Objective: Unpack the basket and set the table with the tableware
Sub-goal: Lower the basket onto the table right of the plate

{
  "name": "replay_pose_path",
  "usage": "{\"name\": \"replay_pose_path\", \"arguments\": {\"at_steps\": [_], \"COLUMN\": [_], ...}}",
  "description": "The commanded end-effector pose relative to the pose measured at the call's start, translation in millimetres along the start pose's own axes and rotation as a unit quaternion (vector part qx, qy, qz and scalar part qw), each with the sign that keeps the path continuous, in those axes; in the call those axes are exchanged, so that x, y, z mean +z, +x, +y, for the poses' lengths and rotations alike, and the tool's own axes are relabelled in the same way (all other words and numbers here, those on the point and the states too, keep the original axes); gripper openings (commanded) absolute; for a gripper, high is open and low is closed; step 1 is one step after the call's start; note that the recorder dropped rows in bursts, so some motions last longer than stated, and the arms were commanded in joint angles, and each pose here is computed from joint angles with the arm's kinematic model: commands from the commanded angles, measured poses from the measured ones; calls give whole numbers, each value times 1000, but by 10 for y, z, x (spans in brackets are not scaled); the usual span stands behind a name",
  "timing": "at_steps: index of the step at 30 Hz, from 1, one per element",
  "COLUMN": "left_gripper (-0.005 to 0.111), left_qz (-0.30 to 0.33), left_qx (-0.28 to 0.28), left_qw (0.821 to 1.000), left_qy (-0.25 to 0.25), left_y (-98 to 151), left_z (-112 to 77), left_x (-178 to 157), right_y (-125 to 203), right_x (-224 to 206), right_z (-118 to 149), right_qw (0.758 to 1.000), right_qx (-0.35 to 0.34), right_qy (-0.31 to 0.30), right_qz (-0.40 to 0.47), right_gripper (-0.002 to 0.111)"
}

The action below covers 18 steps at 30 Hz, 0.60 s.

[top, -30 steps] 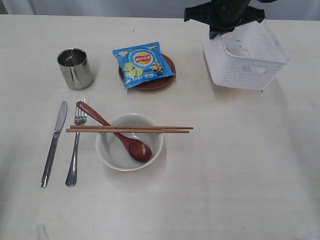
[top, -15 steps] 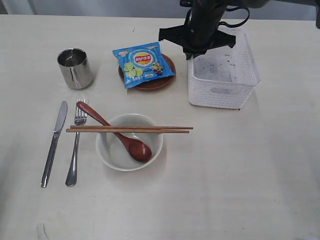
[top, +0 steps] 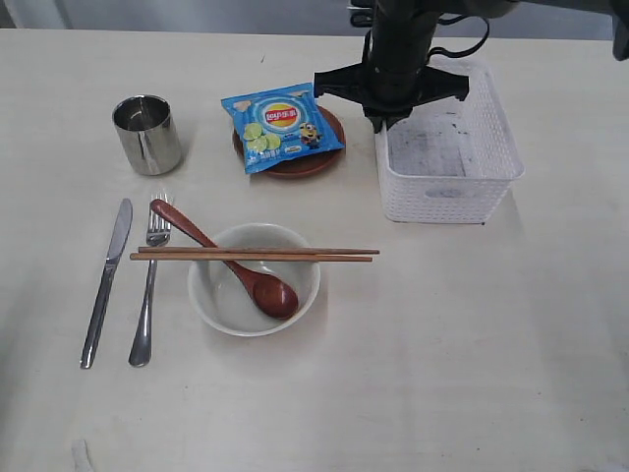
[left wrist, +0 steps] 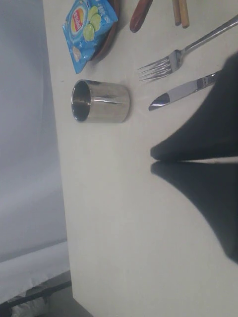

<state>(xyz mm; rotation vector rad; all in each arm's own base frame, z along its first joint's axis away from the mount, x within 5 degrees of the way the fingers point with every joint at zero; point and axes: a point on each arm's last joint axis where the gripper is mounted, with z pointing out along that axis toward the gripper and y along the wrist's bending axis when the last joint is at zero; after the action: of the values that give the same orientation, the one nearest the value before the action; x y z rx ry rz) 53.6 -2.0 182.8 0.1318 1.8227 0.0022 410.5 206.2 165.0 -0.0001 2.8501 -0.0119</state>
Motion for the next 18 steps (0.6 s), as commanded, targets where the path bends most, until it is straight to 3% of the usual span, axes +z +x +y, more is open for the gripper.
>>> {"name": "replay_pose_path", "arguments": {"at_steps": [1, 5, 11, 18], "left_gripper": [0, 0, 0, 0], "left_qz": [0, 0, 0, 0], "left_qx": [1, 1, 1, 1], "left_qw": [1000, 1000, 1000, 1000], "left_qy": [2, 2, 2, 2], "left_y": [6, 6, 6, 6], "left_z": [-2, -2, -2, -2], "left_x": [1, 1, 1, 1], "right_y": [95, 148, 143, 170], "right_x": [32, 10, 11, 10], "right_z": [35, 181, 102, 115], "right_qw": [999, 1000, 999, 998], "right_qx": [17, 12, -17, -40], "right_qy": [9, 0, 34, 26], "right_qz": [35, 25, 27, 43], "right_gripper": [-1, -1, 0, 0]}}
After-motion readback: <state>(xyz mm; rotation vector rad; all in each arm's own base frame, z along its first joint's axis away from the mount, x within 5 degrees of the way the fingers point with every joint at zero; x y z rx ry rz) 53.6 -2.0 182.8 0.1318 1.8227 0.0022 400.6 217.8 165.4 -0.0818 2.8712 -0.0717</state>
